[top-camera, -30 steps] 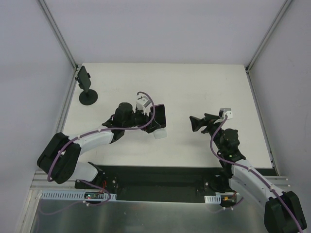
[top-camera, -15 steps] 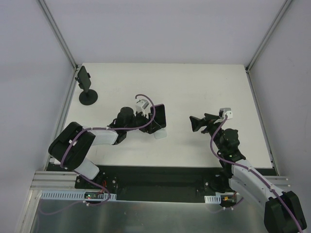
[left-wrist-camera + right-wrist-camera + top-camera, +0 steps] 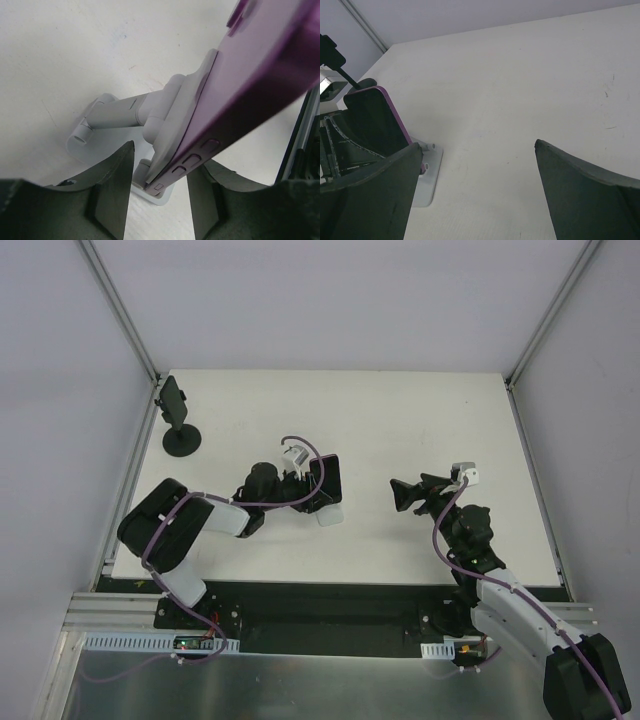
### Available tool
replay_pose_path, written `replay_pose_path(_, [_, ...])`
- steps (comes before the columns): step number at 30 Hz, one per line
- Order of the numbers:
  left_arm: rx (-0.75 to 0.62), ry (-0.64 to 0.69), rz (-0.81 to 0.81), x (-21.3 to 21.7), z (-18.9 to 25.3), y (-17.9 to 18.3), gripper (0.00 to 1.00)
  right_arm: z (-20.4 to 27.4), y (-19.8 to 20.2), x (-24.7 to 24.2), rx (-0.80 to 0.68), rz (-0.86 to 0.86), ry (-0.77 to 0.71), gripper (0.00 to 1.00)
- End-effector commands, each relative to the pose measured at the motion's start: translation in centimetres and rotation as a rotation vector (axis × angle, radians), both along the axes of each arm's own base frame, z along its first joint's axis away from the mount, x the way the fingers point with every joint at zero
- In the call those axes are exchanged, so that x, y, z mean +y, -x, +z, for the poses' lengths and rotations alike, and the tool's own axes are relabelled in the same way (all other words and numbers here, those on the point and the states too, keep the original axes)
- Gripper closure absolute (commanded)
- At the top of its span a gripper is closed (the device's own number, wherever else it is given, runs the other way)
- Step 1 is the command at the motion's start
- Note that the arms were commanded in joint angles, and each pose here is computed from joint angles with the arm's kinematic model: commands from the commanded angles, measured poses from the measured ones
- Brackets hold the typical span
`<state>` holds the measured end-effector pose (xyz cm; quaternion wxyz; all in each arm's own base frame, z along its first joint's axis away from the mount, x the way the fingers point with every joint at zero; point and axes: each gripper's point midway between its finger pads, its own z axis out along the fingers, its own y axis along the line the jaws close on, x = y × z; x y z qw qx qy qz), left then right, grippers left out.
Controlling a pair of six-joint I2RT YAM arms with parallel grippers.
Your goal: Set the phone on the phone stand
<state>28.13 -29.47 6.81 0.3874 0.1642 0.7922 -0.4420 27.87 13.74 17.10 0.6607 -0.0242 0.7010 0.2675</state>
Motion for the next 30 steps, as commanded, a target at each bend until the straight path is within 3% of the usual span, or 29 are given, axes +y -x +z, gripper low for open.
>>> replay_pose_path(1, [-0.077,0.063,-0.004,-0.4,1.8,-0.9,0.58,1.9,-0.1,0.3,-0.061,0.017,-0.035,0.03])
replay_pose_path(6, [-0.085,0.032,0.008,0.1,1.1,-0.9,0.65,2.0,-0.2,0.5,-0.063,0.026,-0.035,0.03])
replay_pose_path(9, [-0.092,0.031,0.025,0.4,0.7,-1.0,0.75,1.9,-0.1,0.4,-0.063,0.021,-0.034,0.03])
replay_pose_path(13, [-0.104,0.038,0.038,0.8,0.6,-0.9,1.00,1.9,-0.2,0.3,-0.063,0.017,-0.034,0.03])
replay_pose_path(22, [-0.198,-0.022,0.262,5.3,2.0,-1.5,1.00,1.7,-0.3,0.6,-0.052,0.028,-0.037,0.03])
replay_pose_path(28, [-0.224,-0.147,0.634,13.4,3.8,-3.1,1.00,1.8,-0.3,0.6,-0.056,0.031,-0.043,0.03])
replay_pose_path(30, [-0.258,-0.128,0.710,15.6,5.5,-3.1,1.00,1.9,-0.2,0.7,-0.059,0.033,-0.046,0.03])
